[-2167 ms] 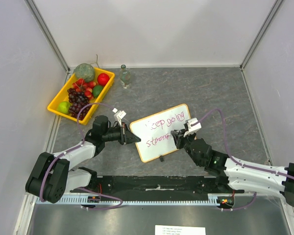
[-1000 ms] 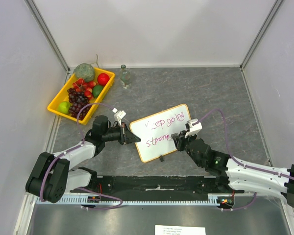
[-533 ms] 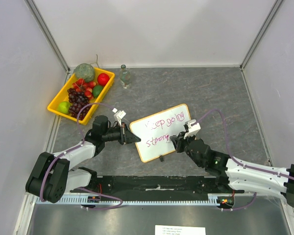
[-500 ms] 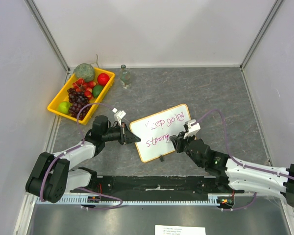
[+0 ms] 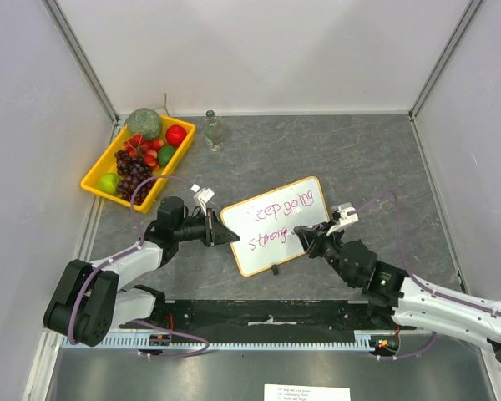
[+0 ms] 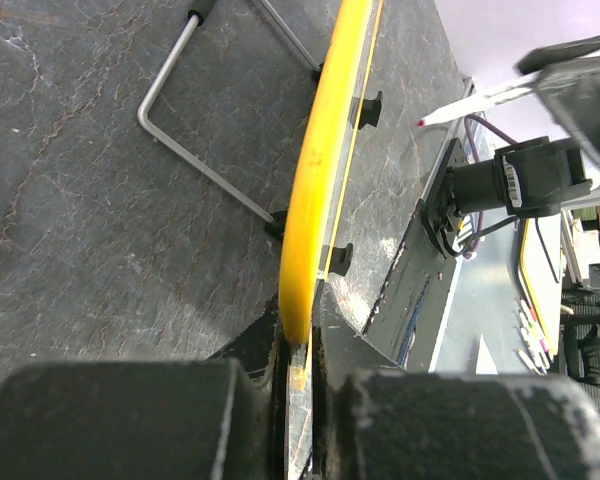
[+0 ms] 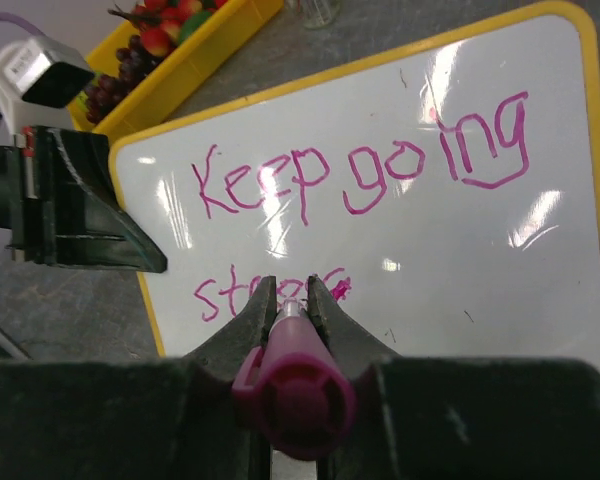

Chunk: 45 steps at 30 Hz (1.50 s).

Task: Write a sentence on the whiteboard
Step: Write a sentence on the whiteboard, then place the whiteboard marker at the center of the board.

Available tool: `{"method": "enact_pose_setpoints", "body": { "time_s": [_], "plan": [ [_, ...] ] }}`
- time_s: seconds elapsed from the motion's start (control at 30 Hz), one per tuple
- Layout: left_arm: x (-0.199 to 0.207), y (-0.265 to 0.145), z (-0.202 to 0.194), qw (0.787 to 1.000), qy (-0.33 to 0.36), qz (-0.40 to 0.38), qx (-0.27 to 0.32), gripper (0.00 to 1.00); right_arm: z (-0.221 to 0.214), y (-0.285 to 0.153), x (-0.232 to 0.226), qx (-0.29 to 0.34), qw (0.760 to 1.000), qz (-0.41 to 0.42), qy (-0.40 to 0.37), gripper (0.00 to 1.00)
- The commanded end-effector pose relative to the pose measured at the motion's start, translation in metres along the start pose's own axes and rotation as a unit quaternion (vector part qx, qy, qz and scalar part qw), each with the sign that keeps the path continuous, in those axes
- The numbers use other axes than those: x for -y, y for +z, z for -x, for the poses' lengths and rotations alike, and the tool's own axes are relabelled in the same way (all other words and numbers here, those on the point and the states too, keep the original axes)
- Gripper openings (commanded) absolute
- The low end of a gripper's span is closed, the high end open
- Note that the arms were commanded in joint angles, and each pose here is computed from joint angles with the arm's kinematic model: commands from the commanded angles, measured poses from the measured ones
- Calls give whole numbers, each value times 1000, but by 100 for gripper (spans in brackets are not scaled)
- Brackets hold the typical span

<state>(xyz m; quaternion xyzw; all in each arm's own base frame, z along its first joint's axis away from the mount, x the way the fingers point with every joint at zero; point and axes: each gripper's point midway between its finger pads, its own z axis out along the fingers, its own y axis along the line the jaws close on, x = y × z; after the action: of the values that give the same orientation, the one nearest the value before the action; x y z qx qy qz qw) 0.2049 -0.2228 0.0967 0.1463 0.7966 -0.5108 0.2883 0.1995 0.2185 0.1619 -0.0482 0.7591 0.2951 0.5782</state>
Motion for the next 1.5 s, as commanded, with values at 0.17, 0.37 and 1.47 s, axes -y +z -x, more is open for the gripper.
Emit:
{"method": "enact_pose_setpoints", "body": {
  "time_s": [0.17, 0.37, 1.47],
  "plan": [
    [-30, -3, 20, 995, 42, 76, 51, 4, 38, -25, -14, 19, 999, 36, 35, 0],
    [-27, -8, 21, 993, 48, 82, 66, 27, 25, -34, -8, -19, 999, 28, 38, 0],
    [84, -85, 98, 972, 83, 83, 205, 100, -69, -77, 10, -182, 964, 12, 193, 0]
  ]
}}
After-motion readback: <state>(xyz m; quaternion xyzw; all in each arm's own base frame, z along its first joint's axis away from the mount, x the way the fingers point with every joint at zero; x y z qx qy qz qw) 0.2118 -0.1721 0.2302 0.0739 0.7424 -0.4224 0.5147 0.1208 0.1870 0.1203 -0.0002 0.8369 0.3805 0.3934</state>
